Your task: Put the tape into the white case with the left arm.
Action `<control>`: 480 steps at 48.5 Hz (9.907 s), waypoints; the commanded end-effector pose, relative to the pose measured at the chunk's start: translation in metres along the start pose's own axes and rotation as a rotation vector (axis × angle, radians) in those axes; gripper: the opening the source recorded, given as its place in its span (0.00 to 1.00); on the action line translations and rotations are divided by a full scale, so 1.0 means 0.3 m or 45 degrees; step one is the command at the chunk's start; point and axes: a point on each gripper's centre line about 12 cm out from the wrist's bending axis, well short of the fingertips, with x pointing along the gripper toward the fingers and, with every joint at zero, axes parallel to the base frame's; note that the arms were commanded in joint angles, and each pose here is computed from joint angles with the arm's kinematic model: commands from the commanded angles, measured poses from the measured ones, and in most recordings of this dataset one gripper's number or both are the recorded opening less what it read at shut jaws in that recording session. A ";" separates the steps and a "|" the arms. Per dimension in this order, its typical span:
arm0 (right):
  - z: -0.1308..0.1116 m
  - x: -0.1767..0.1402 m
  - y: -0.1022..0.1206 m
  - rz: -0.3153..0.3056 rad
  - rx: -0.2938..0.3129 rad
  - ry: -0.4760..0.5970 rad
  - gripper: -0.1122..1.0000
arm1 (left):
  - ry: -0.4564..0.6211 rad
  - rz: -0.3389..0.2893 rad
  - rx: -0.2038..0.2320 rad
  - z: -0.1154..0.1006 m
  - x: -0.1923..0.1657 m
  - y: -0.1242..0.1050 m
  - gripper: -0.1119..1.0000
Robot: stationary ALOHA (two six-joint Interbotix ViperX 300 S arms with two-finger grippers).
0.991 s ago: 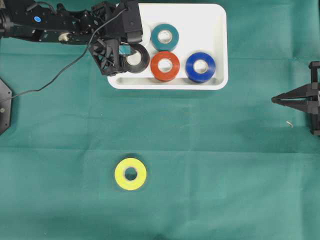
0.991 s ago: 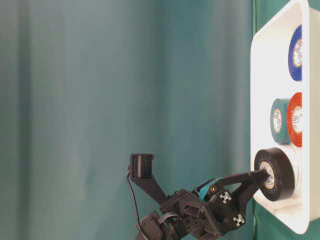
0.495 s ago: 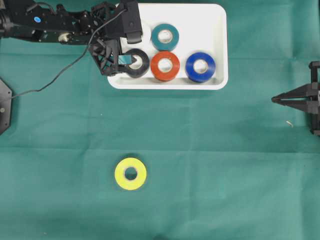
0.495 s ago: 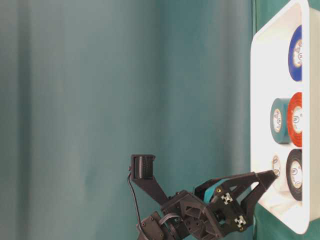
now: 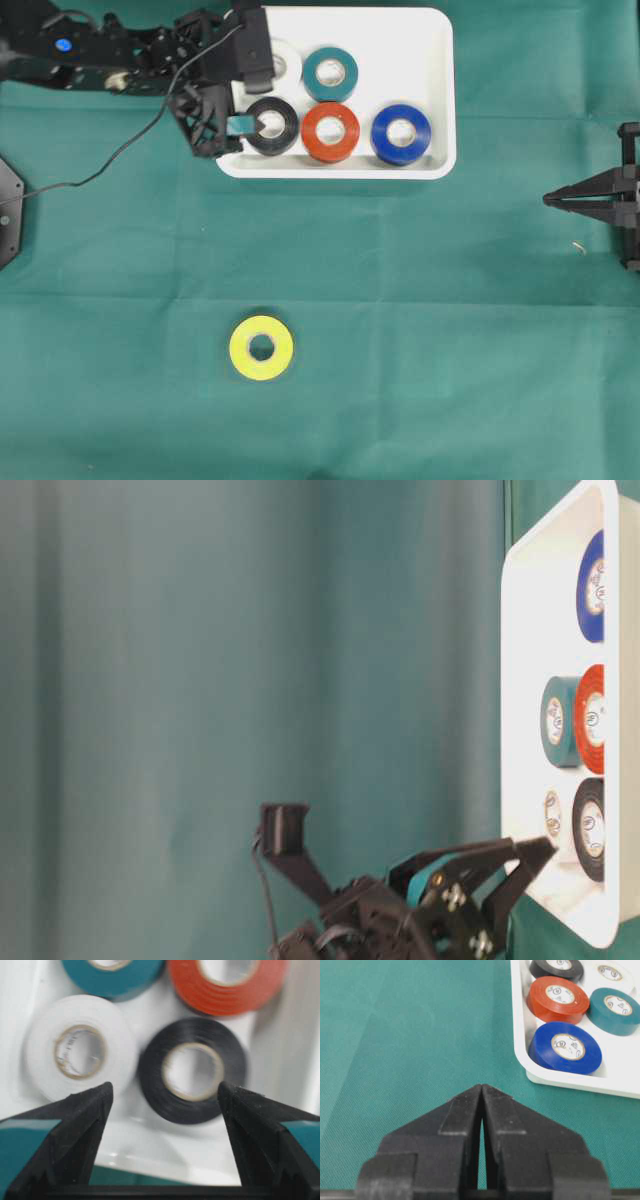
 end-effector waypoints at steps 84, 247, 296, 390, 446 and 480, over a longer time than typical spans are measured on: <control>0.016 0.002 -0.002 -0.004 0.003 -0.019 0.02 | -0.332 -0.302 0.205 -0.208 -0.391 -0.365 0.84; 0.014 0.002 -0.002 -0.004 0.001 -0.017 0.02 | -0.211 -0.464 0.427 0.042 -0.024 -0.748 0.34; 0.014 0.003 -0.002 -0.004 0.001 -0.015 0.02 | -0.280 -0.107 0.331 0.348 0.066 -0.236 0.34; 0.014 0.003 -0.002 -0.004 0.001 -0.017 0.02 | -0.452 -0.026 0.142 0.353 -0.032 -0.127 0.98; 0.015 0.003 -0.002 -0.004 0.001 -0.019 0.02 | -0.612 -0.360 0.164 0.129 -0.257 -0.500 0.97; 0.014 0.003 -0.001 -0.002 0.001 -0.018 0.02 | -0.672 -0.382 0.171 -0.026 -0.325 -0.482 0.97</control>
